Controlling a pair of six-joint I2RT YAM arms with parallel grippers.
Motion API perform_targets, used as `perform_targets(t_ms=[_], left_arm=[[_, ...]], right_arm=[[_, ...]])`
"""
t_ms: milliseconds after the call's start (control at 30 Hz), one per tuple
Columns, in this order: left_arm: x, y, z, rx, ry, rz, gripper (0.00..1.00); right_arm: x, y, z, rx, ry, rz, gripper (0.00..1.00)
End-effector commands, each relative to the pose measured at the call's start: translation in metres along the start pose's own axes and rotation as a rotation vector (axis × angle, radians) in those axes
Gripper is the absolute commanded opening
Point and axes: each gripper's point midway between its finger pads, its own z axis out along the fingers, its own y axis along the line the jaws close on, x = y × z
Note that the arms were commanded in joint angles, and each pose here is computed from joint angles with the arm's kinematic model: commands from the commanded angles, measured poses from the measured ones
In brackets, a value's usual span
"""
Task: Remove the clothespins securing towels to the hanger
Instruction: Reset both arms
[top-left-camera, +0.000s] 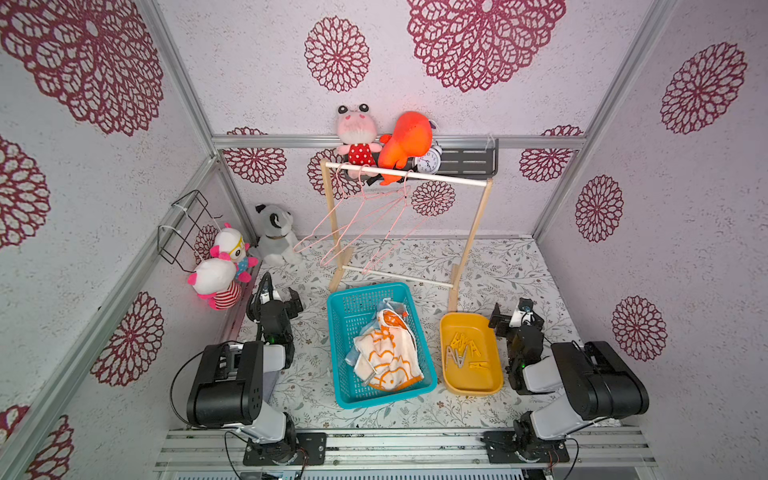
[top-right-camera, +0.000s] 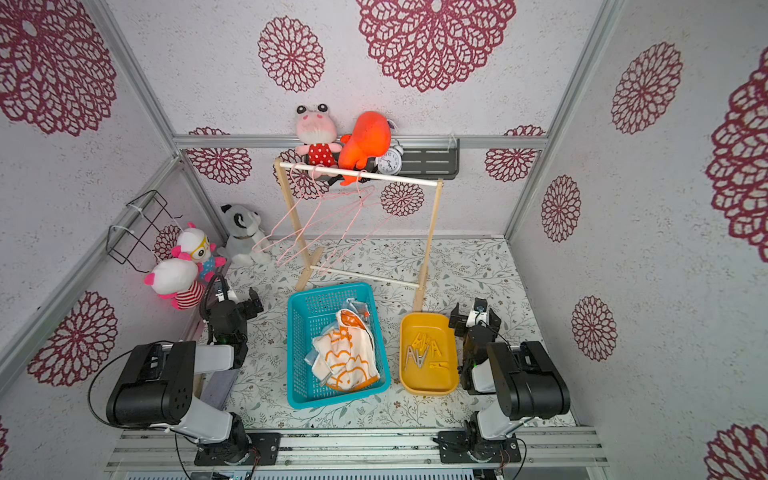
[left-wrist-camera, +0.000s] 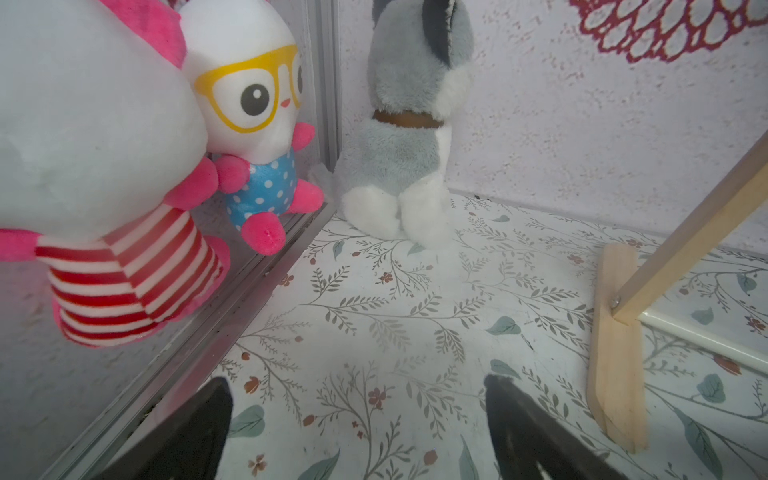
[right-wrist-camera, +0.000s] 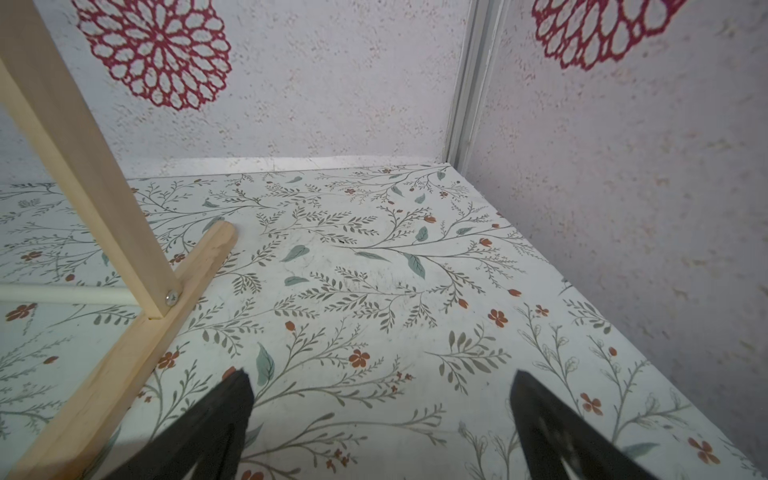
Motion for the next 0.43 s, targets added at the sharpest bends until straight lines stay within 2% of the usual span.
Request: perform_targets(t_ms=[0, 300, 400], left_arm=[[-0.001, 0.001, 0.001, 0.001, 0.000, -0.005, 0.98], [-0.001, 0.001, 0.001, 0.001, 0.002, -0.005, 0.98], [-0.001, 0.001, 0.001, 0.001, 0.001, -0.005, 0.98]], right_arm=[[-0.008, 0.001, 0.005, -0.005, -0.012, -0.005, 0.99], [-0.011, -0.002, 0.000, 0.002, -0.039, 0.003, 0.99], [-0.011, -0.010, -0.002, 0.044, -0.044, 0.024, 0.99]])
